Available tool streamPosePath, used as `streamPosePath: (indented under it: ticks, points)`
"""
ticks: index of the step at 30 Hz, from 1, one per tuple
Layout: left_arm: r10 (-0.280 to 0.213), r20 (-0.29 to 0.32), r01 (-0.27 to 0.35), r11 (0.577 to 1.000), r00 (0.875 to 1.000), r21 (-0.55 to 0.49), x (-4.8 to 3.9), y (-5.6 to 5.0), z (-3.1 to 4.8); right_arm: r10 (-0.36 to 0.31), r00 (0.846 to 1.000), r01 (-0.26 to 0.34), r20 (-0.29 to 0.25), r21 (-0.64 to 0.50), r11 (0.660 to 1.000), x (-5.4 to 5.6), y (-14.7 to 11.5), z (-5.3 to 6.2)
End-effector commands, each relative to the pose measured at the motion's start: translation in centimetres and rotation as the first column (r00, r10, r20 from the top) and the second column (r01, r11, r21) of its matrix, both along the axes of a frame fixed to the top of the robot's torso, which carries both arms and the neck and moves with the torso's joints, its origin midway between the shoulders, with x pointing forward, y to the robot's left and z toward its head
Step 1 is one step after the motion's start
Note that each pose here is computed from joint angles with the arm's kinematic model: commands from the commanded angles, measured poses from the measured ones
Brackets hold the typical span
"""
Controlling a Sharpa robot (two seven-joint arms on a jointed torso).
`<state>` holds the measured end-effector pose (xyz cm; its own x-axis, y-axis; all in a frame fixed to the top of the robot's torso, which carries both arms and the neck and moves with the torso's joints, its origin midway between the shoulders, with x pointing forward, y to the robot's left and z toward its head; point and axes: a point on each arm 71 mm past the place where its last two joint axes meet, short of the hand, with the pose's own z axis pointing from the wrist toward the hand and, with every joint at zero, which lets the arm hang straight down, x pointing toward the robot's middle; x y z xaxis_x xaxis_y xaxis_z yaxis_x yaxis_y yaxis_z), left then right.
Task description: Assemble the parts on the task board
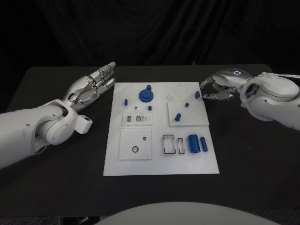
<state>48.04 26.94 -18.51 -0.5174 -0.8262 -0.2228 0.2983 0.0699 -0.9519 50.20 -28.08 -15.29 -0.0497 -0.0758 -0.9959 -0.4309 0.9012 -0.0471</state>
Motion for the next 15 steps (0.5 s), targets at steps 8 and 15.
streamPosePath:
  ticks: [8,15]
  points:
    - [-0.035,0.091,0.041,0.997,0.995,-0.061,-0.36,-0.12,0.80,-0.008,1.000,0.008,-0.015,-0.008,1.000,0.37,0.42,-0.86]
    - [-0.036,0.087,0.041,0.997,0.996,-0.059,-0.34,-0.09,0.77,-0.005,1.000,0.005,-0.015,-0.008,1.000,0.54,0.70,-1.00]
